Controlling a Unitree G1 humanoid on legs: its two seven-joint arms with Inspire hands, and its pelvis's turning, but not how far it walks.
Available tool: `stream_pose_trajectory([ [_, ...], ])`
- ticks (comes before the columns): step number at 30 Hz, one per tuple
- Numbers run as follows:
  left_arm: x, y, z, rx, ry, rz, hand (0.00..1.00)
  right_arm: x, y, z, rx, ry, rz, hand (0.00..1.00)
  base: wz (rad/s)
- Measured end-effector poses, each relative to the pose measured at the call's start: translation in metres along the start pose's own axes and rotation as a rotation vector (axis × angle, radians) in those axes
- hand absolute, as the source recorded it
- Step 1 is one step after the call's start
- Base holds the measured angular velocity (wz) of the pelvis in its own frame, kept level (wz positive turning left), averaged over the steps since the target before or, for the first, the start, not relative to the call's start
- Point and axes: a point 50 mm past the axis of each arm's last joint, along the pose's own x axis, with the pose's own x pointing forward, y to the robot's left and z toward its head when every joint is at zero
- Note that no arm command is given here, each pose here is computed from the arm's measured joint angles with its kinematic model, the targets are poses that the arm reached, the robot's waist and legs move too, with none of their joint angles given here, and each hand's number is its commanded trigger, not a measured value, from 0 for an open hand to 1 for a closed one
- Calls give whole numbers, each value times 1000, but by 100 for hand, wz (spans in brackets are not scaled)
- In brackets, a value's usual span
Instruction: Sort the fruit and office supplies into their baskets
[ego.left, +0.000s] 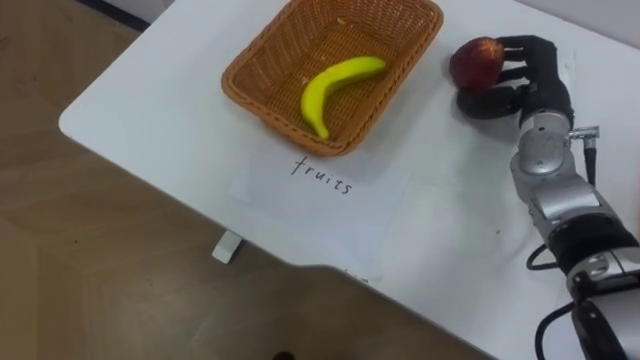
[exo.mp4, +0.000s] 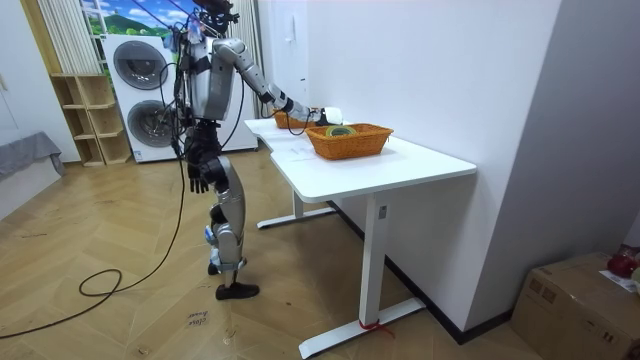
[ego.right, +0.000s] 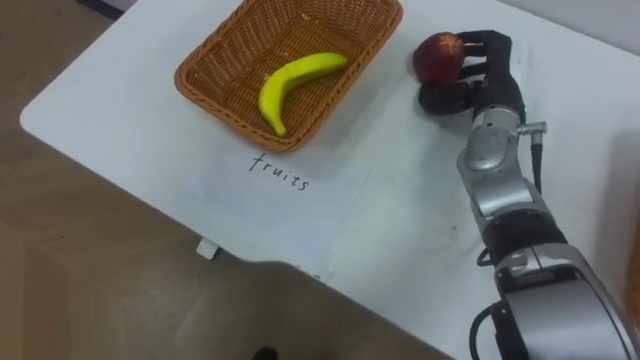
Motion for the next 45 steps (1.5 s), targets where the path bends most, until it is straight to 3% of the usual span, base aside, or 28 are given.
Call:
stream_pose_trajectory([
  [12,-2,1,-8,-60,4,3,0,-2,8,-1,7,24,79,100,0],
  [24,-5,1,-23,-116,35,13,0,-13,11,42,90,-190,117,100,1],
  [45,-15,1,-54,-200,92,34,0,-20,13,60,47,-256,158,100,1],
])
